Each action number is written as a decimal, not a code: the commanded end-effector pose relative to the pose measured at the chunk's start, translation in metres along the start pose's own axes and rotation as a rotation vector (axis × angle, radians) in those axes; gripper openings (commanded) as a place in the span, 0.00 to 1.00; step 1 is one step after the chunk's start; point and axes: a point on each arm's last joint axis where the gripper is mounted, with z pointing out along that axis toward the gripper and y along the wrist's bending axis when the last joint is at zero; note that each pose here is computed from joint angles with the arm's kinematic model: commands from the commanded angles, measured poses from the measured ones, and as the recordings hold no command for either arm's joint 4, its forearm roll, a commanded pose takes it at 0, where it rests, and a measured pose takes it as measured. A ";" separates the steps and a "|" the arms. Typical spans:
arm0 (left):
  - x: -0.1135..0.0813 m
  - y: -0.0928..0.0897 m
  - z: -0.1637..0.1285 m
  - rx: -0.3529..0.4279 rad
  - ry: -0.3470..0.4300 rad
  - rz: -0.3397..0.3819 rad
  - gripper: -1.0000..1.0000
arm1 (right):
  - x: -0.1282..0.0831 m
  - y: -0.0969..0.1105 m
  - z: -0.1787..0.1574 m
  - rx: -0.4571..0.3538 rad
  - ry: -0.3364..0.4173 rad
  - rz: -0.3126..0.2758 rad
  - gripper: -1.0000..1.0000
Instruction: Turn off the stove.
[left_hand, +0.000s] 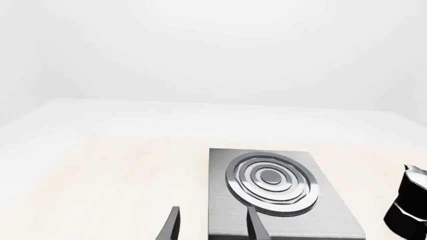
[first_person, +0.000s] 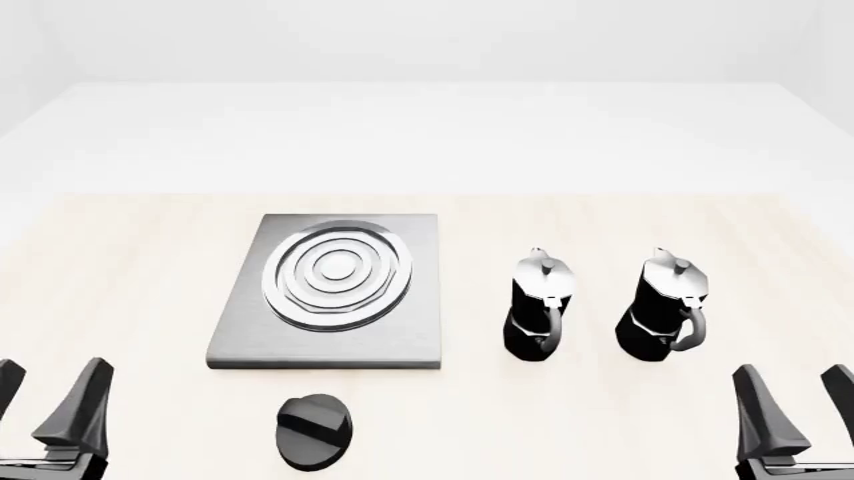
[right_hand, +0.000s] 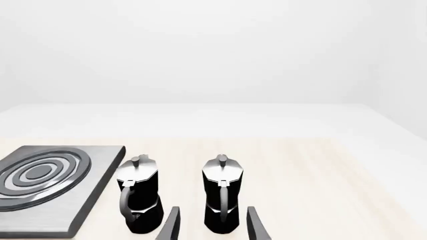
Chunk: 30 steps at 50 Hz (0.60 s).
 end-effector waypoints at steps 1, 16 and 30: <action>0.013 0.001 0.002 -0.006 0.006 0.040 1.00 | 0.000 0.000 0.000 -0.001 0.002 0.001 1.00; 0.014 0.001 0.004 -0.005 0.018 0.030 1.00 | -0.001 0.000 0.000 -0.001 0.000 0.002 1.00; -0.009 -0.002 0.011 0.029 0.039 -0.026 1.00 | -0.001 0.000 0.000 0.001 0.000 0.002 1.00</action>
